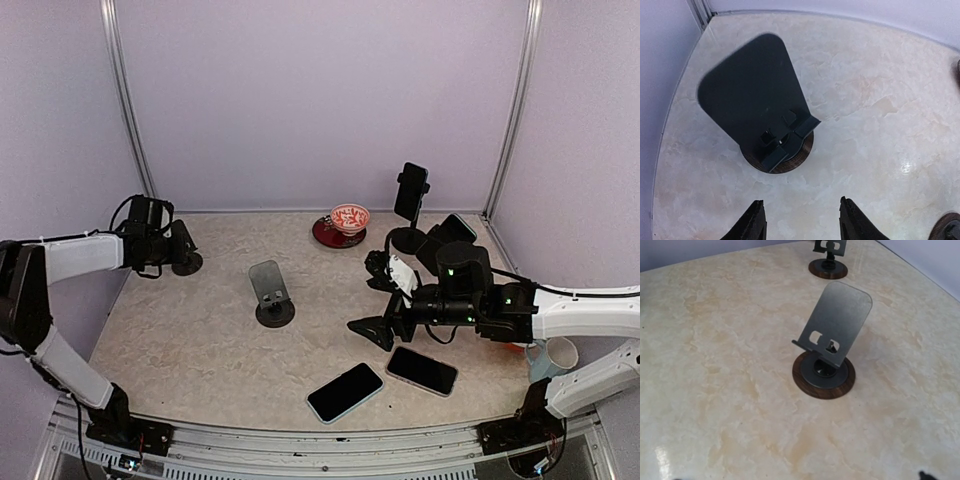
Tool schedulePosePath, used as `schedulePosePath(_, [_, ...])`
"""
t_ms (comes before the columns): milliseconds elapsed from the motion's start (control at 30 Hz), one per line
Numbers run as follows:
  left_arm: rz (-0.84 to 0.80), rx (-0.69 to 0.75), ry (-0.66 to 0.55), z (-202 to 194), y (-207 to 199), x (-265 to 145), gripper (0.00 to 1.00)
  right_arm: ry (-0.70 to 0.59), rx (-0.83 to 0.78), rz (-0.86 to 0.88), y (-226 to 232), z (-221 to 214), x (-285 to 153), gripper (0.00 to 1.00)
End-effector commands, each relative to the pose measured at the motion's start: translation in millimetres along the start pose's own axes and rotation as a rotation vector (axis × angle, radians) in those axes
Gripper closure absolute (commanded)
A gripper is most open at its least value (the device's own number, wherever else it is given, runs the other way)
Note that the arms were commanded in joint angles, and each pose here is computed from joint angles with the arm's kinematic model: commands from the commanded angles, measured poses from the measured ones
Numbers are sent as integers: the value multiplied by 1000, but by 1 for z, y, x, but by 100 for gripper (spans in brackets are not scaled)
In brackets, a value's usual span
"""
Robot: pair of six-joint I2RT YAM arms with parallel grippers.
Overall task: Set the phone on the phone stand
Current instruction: Move the phone stand to the corner of the board.
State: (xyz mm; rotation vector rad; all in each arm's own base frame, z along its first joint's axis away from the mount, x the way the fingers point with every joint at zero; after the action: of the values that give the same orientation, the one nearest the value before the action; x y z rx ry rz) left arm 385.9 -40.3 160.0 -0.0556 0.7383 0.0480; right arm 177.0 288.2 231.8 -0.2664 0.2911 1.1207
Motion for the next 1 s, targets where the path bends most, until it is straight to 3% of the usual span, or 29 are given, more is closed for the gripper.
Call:
schedulePosePath(0, [-56, -81, -242, 40, 0, -57, 51, -18, -4, -4, -2, 1, 1, 0])
schedulePosePath(133, [-31, -128, -330, 54, 7, -82, 47, -16, -2, -1, -2, 0, 1, 0])
schedulePosePath(400, [-59, -134, -274, 48, 0, -70, 47, -13, -3, -7, -2, -1, 2, 0])
schedulePosePath(467, [-110, -128, -276, 45, -15, -72, 9, -11, -4, -9, -3, -1, 2, 0])
schedulePosePath(500, [-128, -120, -280, 45, -25, -75, 2, -11, -4, -9, -2, -1, 3, 0])
schedulePosePath(733, [-241, -40, -322, 35, -102, -107, 1, -3, -6, -16, -3, -3, 4, 0])
schedulePosePath(967, [-492, 157, -299, 7, -159, -133, 1, 6, -6, -16, -4, -4, 5, 0])
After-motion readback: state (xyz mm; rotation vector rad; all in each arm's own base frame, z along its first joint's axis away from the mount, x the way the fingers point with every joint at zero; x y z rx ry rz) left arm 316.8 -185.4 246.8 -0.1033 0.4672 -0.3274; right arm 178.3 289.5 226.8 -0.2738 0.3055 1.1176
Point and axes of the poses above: each gripper's point midway between its finger pads, its own x axis out along the fingers, its own y axis along the line the jaws close on, z = x × y, the point moved 6 cm from there along -x, back along the fingers, and after that the axes turned 1 degree about x, right-handed, at the moved point
